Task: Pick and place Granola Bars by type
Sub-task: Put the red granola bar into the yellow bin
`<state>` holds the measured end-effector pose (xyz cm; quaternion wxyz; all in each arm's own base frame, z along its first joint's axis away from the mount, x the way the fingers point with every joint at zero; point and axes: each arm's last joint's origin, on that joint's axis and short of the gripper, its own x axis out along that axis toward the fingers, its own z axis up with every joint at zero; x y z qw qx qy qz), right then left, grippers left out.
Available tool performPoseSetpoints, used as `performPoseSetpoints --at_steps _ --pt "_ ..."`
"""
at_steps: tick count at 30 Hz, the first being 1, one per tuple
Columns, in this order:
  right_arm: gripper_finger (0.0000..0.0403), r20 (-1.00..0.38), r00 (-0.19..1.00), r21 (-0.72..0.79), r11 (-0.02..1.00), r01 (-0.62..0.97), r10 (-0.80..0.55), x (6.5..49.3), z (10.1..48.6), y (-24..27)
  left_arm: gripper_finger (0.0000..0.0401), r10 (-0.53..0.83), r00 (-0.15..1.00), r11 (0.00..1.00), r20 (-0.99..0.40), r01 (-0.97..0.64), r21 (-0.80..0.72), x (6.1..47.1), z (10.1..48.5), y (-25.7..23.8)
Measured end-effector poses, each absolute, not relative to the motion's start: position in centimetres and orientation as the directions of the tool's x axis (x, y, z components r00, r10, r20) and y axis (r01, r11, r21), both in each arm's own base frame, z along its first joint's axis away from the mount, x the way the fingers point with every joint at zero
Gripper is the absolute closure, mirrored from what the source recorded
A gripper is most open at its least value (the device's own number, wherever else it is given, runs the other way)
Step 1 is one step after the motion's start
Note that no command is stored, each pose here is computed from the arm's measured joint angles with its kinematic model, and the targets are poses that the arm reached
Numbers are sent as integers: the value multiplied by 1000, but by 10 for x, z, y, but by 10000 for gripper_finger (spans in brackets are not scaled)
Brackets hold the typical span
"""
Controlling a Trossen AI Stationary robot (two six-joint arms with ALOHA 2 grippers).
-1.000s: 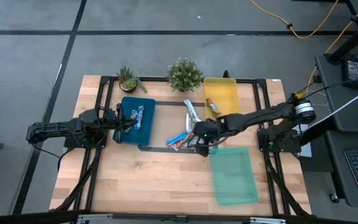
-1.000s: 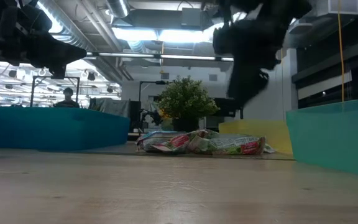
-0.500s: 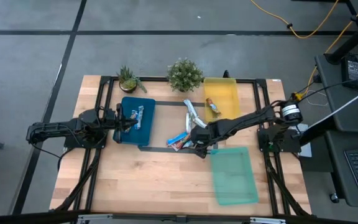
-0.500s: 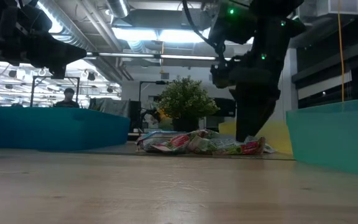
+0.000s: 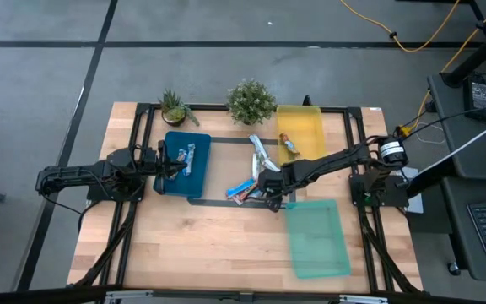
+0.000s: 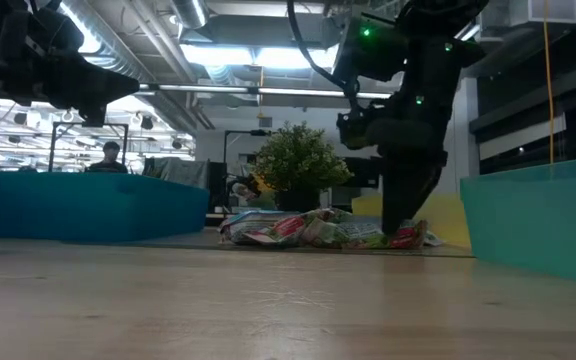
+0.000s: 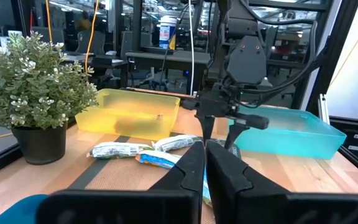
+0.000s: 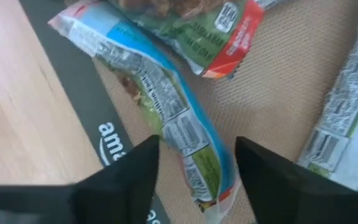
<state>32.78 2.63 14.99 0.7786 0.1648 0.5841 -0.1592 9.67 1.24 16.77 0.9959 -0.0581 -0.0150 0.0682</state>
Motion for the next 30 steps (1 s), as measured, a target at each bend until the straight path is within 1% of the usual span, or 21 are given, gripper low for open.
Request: performPoseSetpoints --at_steps 7,10,13,17,21,27,30 --pt "300 -964 264 98 896 434 -23 328 150 27 390 138 990 984 22 -134 -118 97 168 12" --pt "333 -964 266 105 893 437 -16 328 150 27 394 138 990 984 22 -134 -118 97 168 12" --pt "357 -963 268 120 883 454 -7 328 150 28 395 138 990 984 22 -134 -118 97 168 12" --pt "368 -960 279 154 883 443 28 332 156 29 392 138 990 984 22 -134 -118 97 168 12" --pt "363 -954 299 161 892 422 31 341 172 30 388 137 990 984 22 -134 -118 97 168 12" --pt "367 -944 329 146 910 388 11 357 215 31 394 137 990 984 22 -134 -118 97 168 12" --pt "373 -924 383 125 923 364 -26 366 244 31 395 137 990 984 22 -134 -118 97 168 12"
